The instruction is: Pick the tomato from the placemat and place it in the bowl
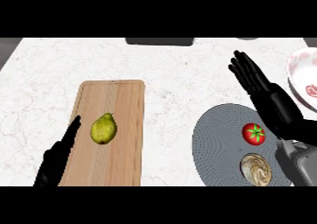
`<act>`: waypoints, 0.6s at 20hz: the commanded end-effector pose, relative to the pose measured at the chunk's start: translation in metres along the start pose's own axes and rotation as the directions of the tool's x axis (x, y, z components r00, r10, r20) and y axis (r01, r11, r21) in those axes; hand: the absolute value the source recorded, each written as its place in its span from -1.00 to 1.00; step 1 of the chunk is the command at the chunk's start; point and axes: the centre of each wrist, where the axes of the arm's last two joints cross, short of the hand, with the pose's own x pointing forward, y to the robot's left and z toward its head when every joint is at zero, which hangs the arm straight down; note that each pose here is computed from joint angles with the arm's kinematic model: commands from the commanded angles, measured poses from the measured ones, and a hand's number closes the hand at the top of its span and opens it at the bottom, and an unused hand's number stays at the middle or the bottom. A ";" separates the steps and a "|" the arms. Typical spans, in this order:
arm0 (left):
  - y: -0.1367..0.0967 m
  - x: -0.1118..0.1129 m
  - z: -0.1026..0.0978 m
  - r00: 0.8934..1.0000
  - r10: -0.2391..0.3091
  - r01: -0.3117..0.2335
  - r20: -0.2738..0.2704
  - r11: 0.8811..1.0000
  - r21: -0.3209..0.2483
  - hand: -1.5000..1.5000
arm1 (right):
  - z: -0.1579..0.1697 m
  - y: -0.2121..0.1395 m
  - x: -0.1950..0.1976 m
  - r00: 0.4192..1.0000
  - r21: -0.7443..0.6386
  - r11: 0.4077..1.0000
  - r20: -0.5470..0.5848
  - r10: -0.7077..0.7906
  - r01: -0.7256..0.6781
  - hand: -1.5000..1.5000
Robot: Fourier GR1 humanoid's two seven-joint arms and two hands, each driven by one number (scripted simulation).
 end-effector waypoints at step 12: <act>0.050 0.087 -0.040 0.983 0.146 -0.139 0.114 0.988 -0.069 0.00 | 0.100 -0.001 -0.087 0.835 -0.674 0.495 -0.474 0.279 -0.548 -1.00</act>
